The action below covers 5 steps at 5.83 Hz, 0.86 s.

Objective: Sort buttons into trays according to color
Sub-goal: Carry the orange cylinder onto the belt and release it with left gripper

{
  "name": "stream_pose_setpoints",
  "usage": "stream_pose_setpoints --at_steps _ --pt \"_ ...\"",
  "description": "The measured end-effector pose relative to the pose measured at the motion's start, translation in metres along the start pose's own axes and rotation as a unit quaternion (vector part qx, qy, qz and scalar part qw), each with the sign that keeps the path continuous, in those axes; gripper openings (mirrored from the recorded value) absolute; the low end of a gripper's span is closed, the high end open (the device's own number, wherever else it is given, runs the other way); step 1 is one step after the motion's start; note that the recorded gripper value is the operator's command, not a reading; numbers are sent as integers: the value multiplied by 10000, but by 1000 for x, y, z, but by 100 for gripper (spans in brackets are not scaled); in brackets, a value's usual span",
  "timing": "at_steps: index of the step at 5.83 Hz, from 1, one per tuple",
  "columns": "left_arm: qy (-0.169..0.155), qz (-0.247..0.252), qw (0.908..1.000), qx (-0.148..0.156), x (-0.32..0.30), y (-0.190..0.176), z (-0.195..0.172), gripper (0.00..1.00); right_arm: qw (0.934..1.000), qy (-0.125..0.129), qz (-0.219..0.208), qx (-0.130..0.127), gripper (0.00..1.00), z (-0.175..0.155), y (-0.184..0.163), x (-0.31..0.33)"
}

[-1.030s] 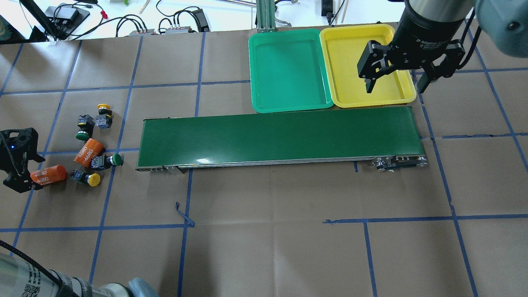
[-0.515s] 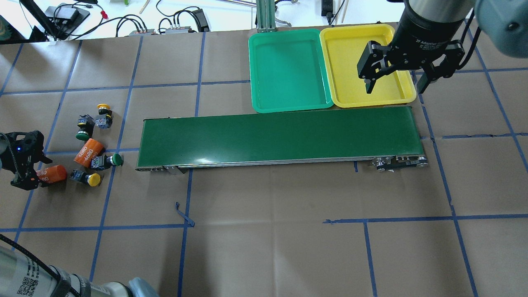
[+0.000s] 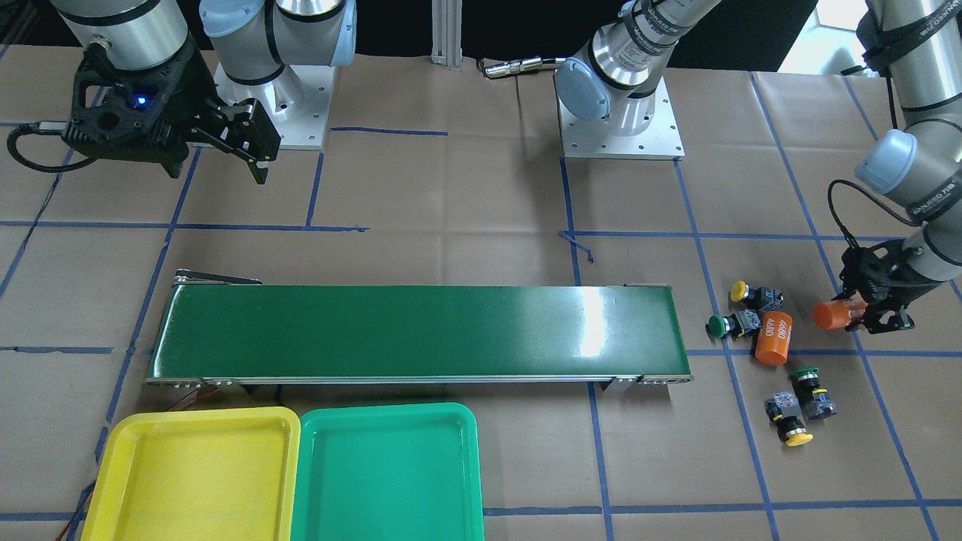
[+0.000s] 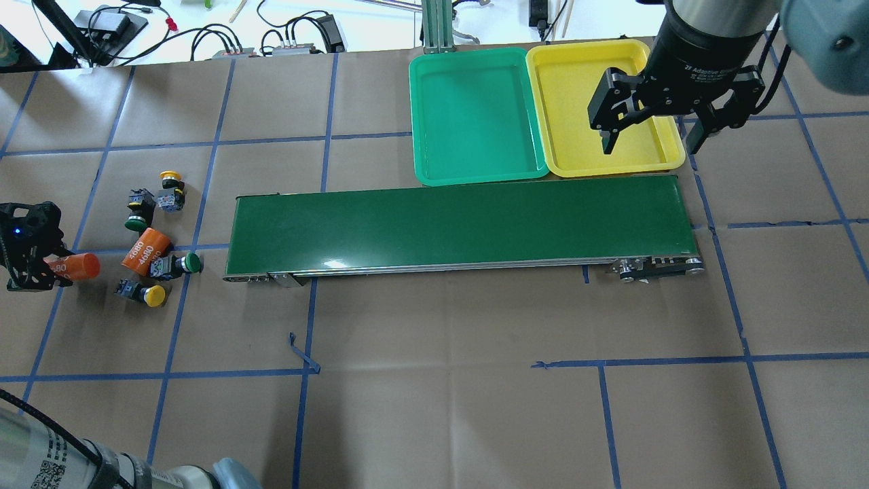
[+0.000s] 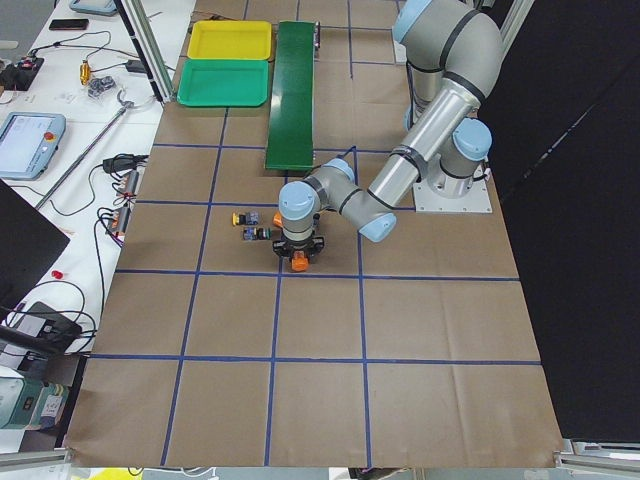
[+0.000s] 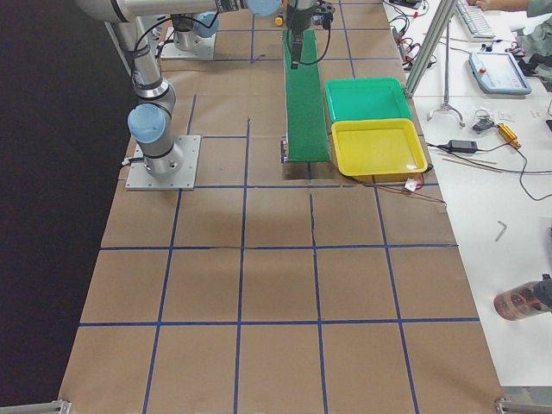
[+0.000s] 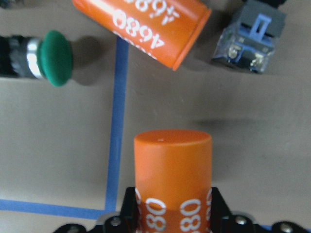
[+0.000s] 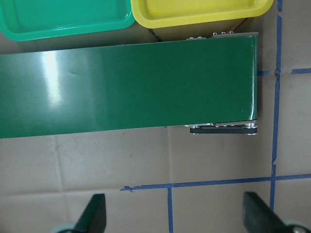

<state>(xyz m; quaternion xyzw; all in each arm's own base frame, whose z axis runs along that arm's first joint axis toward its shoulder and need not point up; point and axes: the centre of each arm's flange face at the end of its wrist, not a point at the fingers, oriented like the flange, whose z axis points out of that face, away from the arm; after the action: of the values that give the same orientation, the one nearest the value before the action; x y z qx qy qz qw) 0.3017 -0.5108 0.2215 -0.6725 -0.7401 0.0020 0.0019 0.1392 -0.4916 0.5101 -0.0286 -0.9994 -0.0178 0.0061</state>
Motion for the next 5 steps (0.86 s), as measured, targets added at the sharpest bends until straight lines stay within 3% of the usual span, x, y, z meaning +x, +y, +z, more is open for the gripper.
stream_pose_setpoints --at_steps 1,3,5 --pt "115 283 9995 54 -20 -36 -29 0 10000 0 0 2 100 0 0 0" --pt "238 563 9981 96 -40 -161 -71 0 10000 0 0 2 100 0 0 0" --pt "227 546 9982 67 -38 -281 -78 1 10000 0 0 0 100 0 0 0"
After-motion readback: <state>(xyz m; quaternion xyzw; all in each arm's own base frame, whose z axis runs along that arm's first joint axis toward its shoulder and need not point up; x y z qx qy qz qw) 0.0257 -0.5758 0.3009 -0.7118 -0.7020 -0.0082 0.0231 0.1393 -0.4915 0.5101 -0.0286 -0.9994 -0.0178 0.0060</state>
